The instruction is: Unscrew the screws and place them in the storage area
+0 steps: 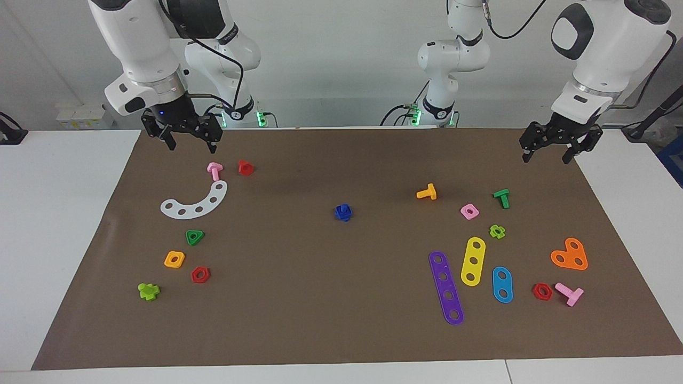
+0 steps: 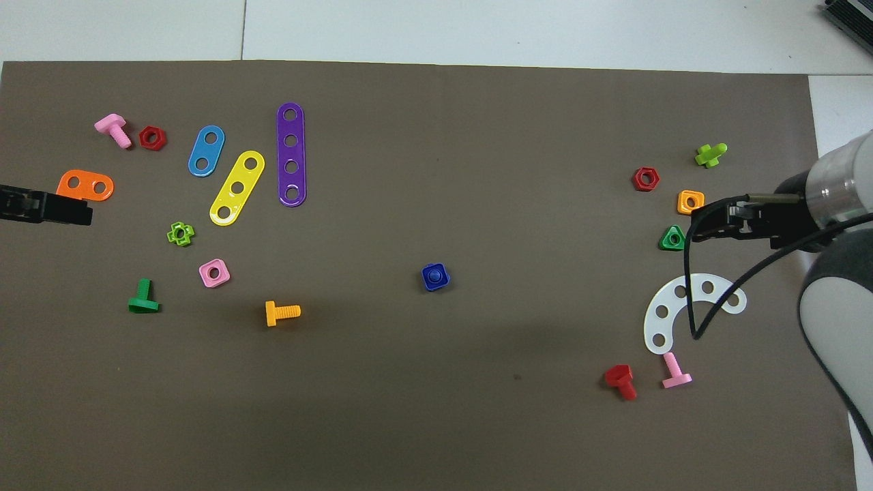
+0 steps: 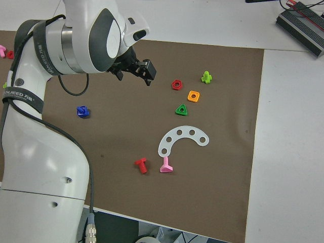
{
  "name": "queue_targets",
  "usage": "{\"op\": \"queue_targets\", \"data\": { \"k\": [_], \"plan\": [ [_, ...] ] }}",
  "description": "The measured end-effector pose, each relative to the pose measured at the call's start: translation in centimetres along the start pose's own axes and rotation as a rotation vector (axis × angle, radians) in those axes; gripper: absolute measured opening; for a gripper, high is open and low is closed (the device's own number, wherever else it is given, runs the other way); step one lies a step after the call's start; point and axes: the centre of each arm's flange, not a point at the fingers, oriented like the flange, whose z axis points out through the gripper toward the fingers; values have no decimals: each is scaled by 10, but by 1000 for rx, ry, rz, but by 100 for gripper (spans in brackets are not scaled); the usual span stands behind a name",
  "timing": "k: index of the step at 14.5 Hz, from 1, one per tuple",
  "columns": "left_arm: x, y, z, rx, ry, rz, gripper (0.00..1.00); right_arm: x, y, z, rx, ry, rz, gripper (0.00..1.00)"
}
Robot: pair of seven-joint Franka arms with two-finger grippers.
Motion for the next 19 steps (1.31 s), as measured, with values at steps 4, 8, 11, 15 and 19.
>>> {"op": "queue_targets", "data": {
  "k": [4, 8, 11, 15, 19],
  "plan": [
    [-2, -1, 3, -3, -19, -3, 100, 0, 0, 0, 0, 0, 0, 100],
    [-3, 2, 6, -5, -29, 2, 100, 0, 0, 0, 0, 0, 0, 100],
    [-8, 17, 20, -12, -60, -11, 100, 0, 0, 0, 0, 0, 1, 100],
    [-9, 66, 27, -15, -74, -16, 96, 1, 3, 0, 0, 0, 6, 100],
    [-12, 139, 44, -15, -69, -102, 95, 0, 2, 0, 0, 0, -22, 100]
  ]
}}
